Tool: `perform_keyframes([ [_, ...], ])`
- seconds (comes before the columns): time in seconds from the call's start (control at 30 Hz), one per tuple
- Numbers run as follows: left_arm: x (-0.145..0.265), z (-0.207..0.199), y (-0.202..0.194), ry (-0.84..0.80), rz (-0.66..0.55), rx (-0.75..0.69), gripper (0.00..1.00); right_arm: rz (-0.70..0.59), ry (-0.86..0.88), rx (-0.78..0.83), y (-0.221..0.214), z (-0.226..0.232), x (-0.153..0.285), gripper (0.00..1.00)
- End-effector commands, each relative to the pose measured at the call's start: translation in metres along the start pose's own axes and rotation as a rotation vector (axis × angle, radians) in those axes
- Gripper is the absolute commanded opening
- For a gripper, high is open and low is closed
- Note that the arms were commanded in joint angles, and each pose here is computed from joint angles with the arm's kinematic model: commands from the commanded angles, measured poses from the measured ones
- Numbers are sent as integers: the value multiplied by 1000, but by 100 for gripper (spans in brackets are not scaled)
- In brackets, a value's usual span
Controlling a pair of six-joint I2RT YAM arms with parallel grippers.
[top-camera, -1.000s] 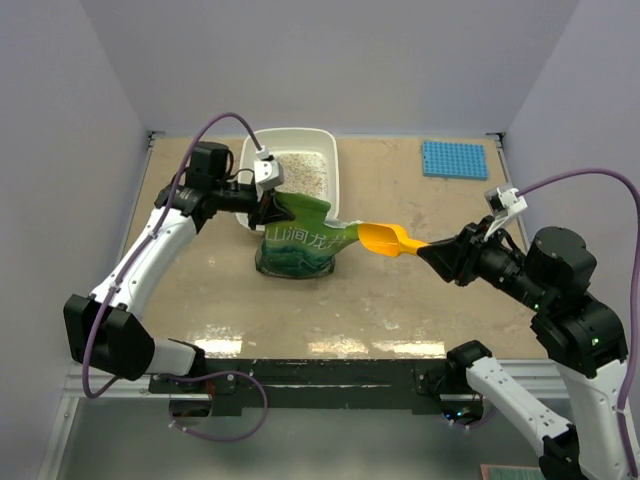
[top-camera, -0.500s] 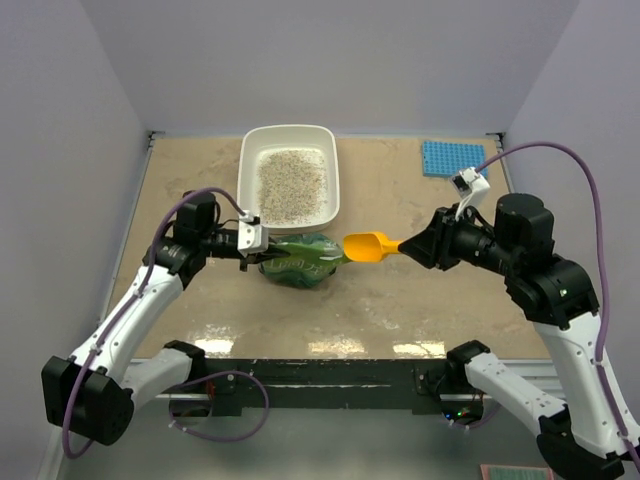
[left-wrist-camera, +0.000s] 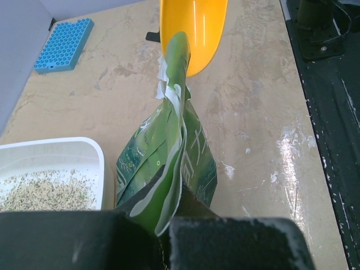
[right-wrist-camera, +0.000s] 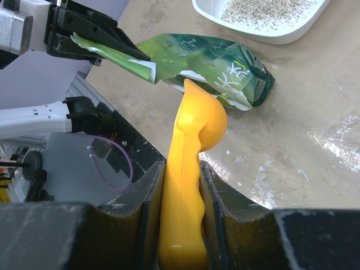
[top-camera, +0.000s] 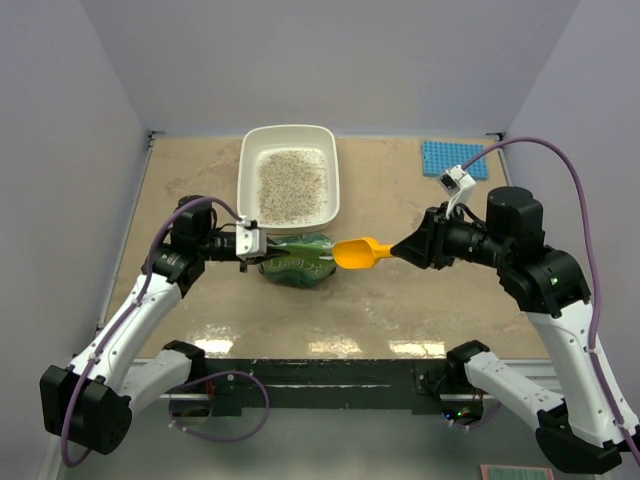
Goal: Fill the litter box with clean litter
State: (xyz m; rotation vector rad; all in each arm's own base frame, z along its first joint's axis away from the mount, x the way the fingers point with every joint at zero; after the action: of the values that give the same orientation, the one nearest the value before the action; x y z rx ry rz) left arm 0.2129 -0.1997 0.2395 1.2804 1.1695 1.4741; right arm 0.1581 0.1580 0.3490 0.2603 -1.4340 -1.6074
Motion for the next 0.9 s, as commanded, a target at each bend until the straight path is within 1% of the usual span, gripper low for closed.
perform_keyframes([
  [0.0, -5, -7, 21, -69, -71, -74, 0, -45, 34, 48, 10, 5, 0, 0],
  [0.6, -5, -15, 26, -112, -84, -72, 0, -36, 18, 84, 21, -14, -31, 0],
  [0.87, -5, -16, 26, -102, -85, -86, 0, 10, 52, 106, 15, -10, -40, 0],
])
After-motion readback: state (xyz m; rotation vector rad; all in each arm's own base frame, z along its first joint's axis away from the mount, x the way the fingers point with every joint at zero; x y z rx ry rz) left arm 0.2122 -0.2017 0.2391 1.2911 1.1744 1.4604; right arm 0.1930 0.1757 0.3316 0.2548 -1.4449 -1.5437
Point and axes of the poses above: each gripper's point midway between its finger pads, its own x axis back along the fingers, its own z axis along the line the jaws close on, y = z × x, the point moved 2 cm from there along x, back along the fingers, and after that the axes turned 14 degrees about x, right-handed, at the moved point
